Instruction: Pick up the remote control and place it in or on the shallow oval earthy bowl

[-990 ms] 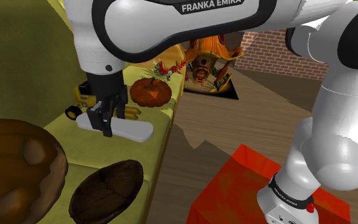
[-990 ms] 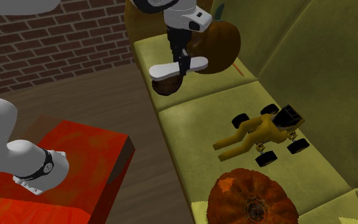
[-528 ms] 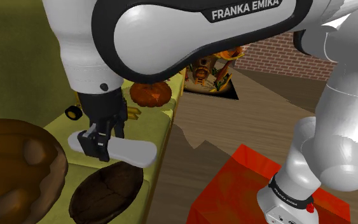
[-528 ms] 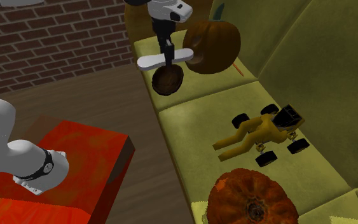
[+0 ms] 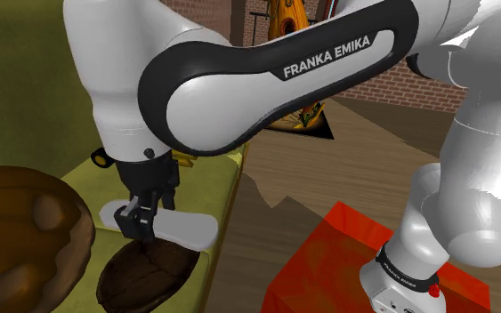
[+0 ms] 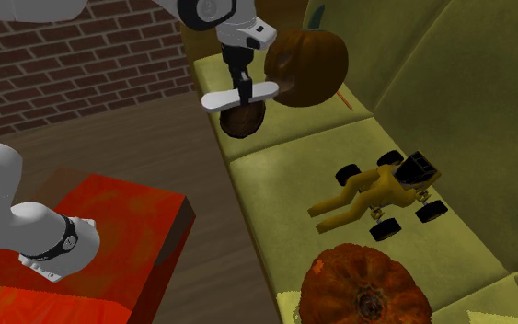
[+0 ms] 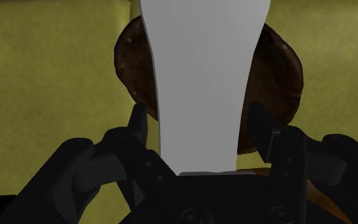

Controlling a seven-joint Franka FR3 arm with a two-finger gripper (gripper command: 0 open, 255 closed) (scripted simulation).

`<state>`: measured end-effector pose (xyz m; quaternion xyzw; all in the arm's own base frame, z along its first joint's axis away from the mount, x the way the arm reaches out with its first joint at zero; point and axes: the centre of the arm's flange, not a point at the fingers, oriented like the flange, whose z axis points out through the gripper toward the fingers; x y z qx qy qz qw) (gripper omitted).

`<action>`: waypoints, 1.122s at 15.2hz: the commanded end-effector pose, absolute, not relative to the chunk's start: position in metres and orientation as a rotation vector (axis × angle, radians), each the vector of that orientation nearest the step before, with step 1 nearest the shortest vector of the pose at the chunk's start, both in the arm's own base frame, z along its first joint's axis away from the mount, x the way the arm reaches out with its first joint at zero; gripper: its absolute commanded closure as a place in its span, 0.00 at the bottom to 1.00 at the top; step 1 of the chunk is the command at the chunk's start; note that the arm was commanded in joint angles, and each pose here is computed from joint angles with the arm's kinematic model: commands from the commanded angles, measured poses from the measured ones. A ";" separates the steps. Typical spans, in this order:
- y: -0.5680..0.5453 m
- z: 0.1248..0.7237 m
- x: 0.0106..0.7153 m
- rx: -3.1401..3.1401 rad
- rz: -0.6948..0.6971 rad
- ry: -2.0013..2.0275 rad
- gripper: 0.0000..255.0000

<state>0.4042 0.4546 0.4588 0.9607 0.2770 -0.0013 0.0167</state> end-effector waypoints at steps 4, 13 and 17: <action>0.454 0.431 0.402 2.987 -0.003 0.861 1.00; 0.454 0.431 0.402 2.987 -0.003 0.861 0.00; 0.454 0.431 0.402 2.987 -0.003 0.861 0.00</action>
